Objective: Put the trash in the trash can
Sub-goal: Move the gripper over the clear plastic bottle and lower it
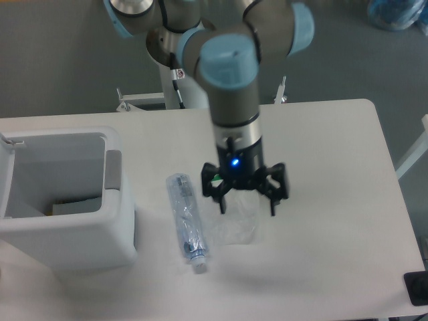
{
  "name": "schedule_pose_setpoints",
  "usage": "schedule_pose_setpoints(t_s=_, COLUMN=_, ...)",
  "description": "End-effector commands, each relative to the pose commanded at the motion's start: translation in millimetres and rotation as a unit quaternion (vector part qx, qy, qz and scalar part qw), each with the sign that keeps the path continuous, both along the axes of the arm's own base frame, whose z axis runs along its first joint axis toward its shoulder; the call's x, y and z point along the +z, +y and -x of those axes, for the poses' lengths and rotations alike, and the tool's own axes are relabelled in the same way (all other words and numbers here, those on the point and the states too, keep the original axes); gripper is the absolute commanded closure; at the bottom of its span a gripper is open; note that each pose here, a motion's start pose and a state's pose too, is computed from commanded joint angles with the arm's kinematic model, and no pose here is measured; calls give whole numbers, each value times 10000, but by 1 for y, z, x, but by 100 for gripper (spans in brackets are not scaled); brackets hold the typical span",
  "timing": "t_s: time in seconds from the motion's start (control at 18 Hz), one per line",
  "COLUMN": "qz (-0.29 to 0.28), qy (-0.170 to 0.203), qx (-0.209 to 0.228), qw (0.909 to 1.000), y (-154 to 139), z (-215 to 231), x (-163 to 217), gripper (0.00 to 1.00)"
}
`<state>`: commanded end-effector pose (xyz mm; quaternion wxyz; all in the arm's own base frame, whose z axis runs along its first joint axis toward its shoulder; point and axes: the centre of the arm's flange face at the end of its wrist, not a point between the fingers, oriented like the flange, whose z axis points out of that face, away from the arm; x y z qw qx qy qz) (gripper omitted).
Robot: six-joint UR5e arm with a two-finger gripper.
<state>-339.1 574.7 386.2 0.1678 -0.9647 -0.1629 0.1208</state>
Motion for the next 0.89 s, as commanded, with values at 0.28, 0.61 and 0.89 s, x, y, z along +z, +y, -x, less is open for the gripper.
schedule_pose_setpoints(t_s=0.28, qz=79, qy=-493, qx=466, qw=9977, y=43, z=-20, x=-61, gripper=0)
schedule_pose_setpoints(t_s=0.61, qz=146, qy=-812, qx=1239, qw=9889, y=57, z=-11, x=-115, gripper=0)
schedule_pose_setpoints(t_s=0.89, qz=590, qy=-734, qx=1491, qw=9843, y=55, z=-8, x=-160, gripper=0)
